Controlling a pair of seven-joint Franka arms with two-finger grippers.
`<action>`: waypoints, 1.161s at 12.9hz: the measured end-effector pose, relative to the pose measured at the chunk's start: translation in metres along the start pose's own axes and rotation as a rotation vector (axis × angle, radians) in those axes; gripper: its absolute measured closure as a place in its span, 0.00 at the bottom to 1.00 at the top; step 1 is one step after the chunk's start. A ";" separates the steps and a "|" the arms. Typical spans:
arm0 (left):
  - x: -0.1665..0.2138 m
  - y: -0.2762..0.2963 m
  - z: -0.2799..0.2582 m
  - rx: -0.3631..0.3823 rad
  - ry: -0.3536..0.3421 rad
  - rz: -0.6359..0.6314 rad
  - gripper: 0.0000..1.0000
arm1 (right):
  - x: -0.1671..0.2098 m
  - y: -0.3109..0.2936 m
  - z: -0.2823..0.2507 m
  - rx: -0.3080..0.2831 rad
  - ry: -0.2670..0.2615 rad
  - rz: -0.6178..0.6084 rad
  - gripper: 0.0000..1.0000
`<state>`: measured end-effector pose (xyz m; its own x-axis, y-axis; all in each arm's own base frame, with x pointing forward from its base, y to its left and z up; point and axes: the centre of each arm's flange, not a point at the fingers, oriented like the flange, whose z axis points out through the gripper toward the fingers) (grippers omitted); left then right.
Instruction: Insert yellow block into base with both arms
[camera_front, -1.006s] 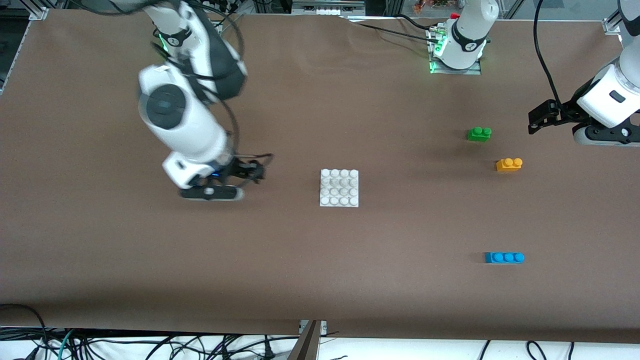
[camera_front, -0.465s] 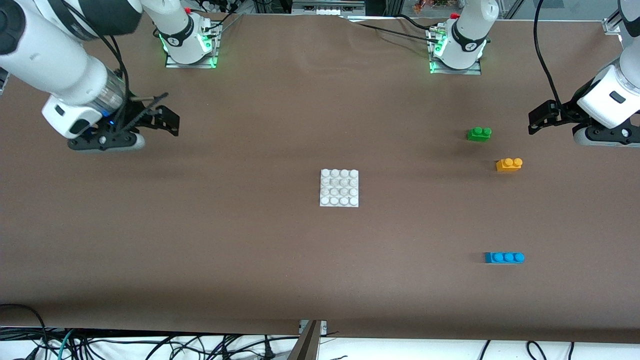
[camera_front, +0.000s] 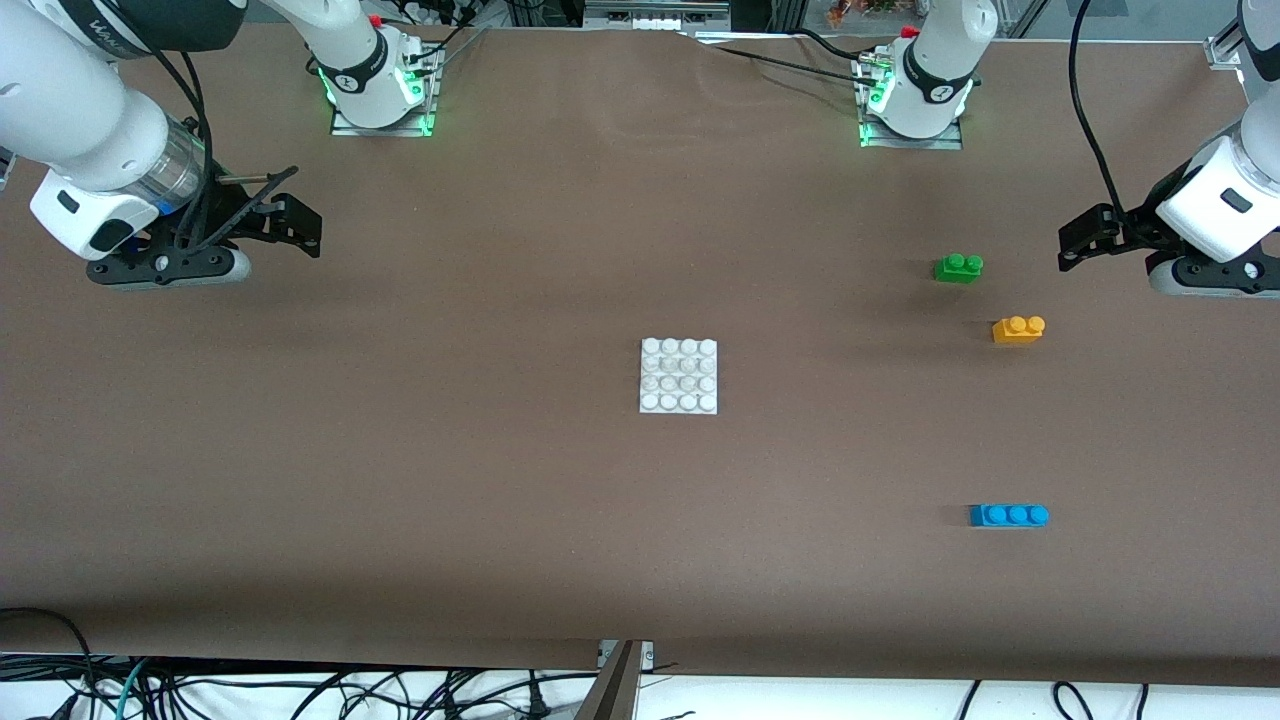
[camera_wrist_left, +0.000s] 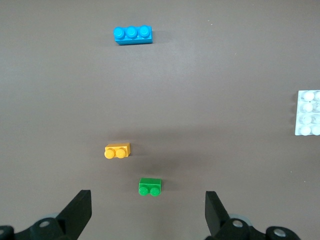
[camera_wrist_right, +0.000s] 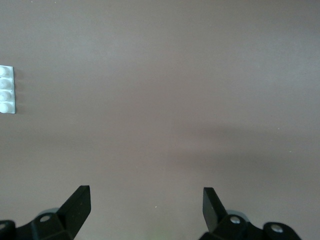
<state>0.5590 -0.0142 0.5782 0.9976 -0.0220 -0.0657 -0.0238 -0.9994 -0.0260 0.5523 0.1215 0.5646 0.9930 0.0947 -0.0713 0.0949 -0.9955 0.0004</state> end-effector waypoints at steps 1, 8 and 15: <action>0.002 -0.004 0.004 -0.001 -0.010 -0.007 0.00 | -0.001 0.001 -0.001 -0.003 -0.003 -0.002 0.00; 0.023 -0.084 0.067 -0.022 -0.113 -0.132 0.00 | -0.003 0.028 -0.005 -0.005 -0.012 0.000 0.00; 0.041 -0.118 0.222 -0.045 -0.111 -0.052 0.00 | -0.004 0.035 -0.007 -0.004 -0.013 -0.002 0.00</action>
<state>0.5887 0.1086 0.3576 0.9840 0.0304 -0.1755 0.0330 -0.9994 0.0119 0.5521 0.0868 0.5720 0.9918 0.0967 -0.0838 0.0974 -0.9952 0.0045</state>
